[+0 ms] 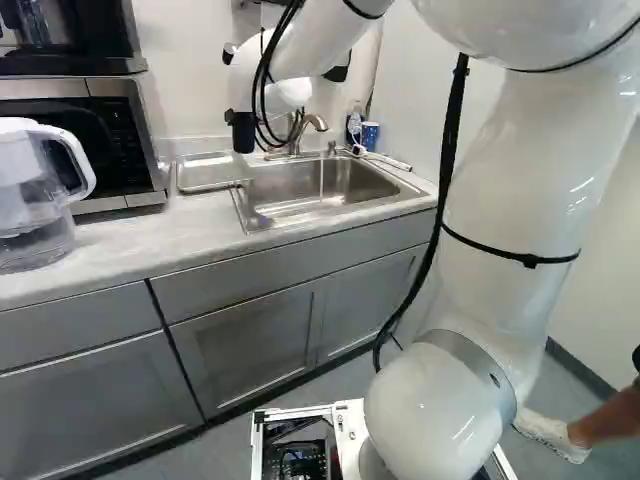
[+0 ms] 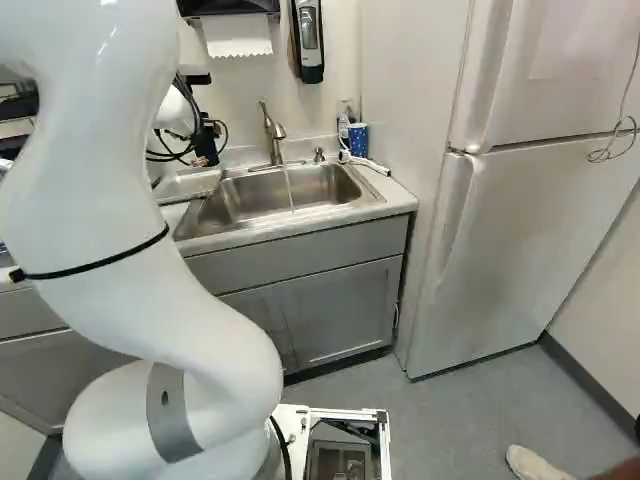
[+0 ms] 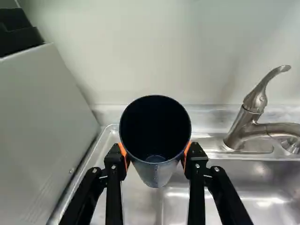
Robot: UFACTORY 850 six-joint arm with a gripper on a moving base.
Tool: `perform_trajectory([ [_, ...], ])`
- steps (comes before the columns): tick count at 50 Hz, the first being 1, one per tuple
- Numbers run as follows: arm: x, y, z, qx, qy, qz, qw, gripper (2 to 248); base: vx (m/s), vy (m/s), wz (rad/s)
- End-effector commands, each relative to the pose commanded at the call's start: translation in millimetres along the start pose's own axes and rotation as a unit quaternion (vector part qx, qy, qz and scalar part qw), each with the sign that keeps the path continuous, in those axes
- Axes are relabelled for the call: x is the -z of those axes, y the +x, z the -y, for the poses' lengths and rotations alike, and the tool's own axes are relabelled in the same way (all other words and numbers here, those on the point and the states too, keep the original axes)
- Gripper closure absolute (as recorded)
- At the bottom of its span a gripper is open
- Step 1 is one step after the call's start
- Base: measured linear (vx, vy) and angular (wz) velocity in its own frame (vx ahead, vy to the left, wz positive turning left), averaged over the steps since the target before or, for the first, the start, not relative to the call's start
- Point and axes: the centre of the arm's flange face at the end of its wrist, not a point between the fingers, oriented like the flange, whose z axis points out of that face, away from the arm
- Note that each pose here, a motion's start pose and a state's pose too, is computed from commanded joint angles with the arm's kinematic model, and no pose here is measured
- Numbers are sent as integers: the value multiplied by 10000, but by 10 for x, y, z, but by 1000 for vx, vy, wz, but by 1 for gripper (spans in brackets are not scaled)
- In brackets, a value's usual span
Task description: Rinse the cup and place it in the tray
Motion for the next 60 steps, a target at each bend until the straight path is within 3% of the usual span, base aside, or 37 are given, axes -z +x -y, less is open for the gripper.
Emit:
perform_trajectory([
  [20,-228,31,274,73,205,-4,9998,126,0,0,0],
  [38,-441,-98,484,133,349,36,9993,126,0,0,0],
  [60,-614,-309,569,167,398,187,9989,126,0,0,0],
])
